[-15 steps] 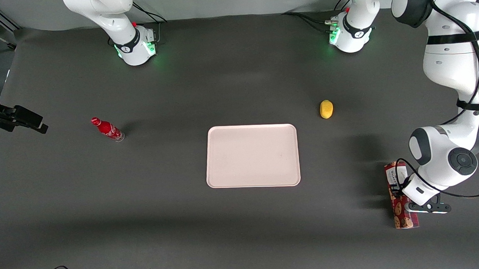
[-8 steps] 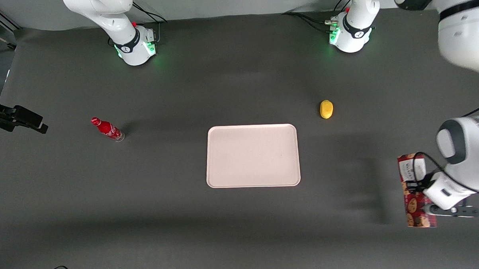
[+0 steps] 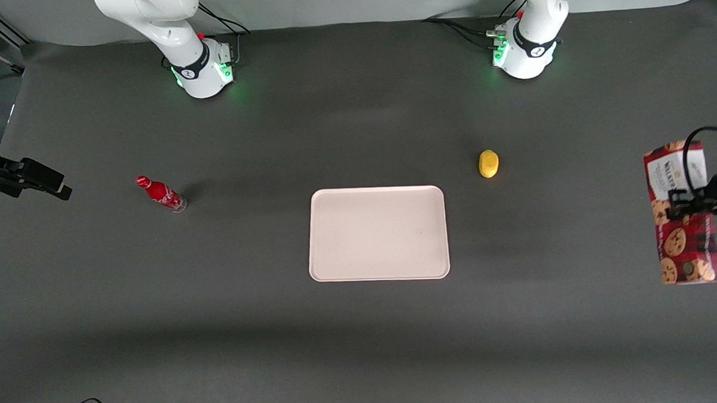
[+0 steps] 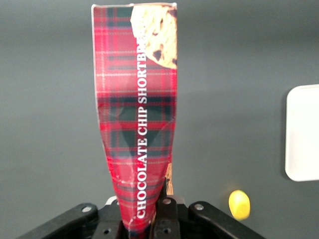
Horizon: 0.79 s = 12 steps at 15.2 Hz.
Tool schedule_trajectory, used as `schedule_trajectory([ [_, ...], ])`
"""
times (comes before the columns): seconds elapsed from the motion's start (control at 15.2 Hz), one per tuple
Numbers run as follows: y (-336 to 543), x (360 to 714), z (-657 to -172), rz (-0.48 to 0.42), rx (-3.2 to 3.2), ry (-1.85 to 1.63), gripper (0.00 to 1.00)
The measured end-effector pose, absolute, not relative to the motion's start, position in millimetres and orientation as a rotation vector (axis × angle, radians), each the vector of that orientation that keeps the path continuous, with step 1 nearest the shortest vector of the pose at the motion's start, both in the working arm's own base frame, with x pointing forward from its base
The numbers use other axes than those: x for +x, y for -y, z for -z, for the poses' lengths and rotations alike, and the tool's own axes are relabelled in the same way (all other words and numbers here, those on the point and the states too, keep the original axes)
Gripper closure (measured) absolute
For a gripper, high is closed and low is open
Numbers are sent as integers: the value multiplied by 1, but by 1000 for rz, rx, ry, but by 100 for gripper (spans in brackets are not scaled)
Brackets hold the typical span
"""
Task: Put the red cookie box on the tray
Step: 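Lift the box upright and carry it toward the pink tray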
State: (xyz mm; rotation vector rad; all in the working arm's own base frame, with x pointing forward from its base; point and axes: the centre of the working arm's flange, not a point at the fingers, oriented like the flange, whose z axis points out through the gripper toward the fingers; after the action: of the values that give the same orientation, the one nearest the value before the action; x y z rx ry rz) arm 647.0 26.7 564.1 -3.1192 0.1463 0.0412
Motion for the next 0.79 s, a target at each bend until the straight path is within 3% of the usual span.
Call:
schedule_trajectory([
  [0.4, 6, 623, -591, -102, -3132, -154, 84],
  [0.79, 138, 596, -596, -164, -3160, -11, 84],
])
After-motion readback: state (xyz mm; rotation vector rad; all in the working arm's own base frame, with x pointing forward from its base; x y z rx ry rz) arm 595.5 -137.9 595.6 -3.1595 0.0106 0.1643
